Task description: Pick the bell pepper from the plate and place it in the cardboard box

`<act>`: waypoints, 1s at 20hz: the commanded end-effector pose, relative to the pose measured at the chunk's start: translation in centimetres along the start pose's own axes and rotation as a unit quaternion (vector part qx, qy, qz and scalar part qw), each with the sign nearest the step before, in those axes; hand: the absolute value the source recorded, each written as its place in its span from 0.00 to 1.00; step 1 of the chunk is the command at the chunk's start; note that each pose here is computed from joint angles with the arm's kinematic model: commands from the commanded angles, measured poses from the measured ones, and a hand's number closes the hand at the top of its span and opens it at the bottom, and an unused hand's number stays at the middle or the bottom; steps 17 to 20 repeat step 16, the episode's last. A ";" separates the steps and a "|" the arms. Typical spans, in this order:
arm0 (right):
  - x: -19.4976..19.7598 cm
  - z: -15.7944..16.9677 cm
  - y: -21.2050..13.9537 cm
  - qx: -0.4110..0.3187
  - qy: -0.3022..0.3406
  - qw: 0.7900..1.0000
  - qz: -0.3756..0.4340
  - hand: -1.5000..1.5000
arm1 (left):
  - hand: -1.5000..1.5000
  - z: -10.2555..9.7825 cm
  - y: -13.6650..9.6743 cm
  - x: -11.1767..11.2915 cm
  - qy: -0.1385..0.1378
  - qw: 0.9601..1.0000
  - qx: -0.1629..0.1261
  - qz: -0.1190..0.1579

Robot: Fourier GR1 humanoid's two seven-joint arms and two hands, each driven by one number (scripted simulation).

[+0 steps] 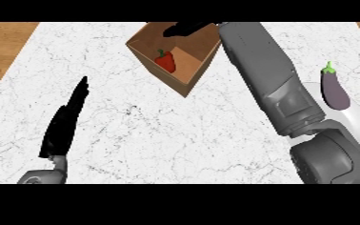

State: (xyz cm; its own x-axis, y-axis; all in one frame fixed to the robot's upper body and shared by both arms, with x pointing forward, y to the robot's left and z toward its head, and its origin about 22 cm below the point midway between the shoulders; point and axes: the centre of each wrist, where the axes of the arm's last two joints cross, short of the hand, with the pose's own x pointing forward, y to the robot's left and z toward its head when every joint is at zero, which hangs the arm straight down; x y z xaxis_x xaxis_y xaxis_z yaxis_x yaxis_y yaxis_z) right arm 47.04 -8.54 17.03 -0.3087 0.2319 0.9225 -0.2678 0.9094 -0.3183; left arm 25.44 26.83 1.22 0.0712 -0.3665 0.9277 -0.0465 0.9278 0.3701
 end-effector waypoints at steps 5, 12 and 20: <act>-1.5 2.1 -10.8 -0.126 0.012 0.991 -0.051 0.00 | 0.50 -0.2 0.7 0.4 -0.005 1.000 -0.004 -0.009; -3.5 7.0 -20.4 -0.137 0.013 0.989 -0.062 0.00 | 0.50 -0.2 -0.1 -0.1 -0.003 1.000 0.003 0.002; -2.9 7.7 -22.1 -0.117 0.001 0.992 -0.046 0.00 | 0.50 -1.4 -0.2 0.8 -0.015 1.000 -0.004 0.001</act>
